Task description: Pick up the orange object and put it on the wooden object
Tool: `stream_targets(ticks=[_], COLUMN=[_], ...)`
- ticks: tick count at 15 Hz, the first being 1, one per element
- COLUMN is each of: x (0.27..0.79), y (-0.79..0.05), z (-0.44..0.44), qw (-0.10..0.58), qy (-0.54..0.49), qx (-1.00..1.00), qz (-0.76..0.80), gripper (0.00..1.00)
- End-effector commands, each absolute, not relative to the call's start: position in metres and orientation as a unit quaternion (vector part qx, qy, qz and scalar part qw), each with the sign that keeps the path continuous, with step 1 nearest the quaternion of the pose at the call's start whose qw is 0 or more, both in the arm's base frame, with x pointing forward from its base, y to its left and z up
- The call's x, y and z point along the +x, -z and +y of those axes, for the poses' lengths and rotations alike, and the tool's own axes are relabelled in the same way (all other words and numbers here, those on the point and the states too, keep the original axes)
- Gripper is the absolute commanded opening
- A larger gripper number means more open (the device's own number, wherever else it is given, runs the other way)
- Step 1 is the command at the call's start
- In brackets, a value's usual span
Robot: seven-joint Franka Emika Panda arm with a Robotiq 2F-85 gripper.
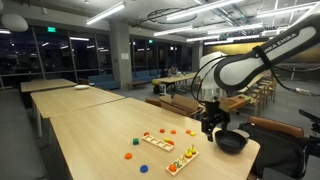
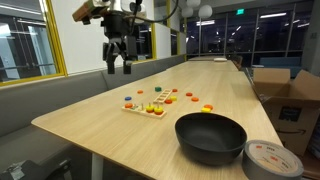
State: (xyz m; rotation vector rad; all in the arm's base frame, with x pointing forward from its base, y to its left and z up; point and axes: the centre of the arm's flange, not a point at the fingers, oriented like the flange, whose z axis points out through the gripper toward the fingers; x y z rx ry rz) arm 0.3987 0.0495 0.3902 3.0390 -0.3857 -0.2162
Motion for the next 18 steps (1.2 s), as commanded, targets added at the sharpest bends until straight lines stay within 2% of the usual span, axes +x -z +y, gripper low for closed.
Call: stream_targets(ticks=[1,7,15,16,18], x=[0.366,0.339,0.326,0.335,0.334], y=[-0.432,-0.454,-0.436,-0.436,-0.433], z=[0.036,0.019,0.002,0.004,0.003], qw=[0.068,0.094,-0.028,0.001,-0.003], qy=[0.045,-0.003,-0.022,-0.012,-0.009], qx=[0.996,0.990,0.984,0.987,0.987], qz=[-0.036,0.107,0.174,0.161,0.161], gripper=[1.00,1.00,1.00,1.00,1.00])
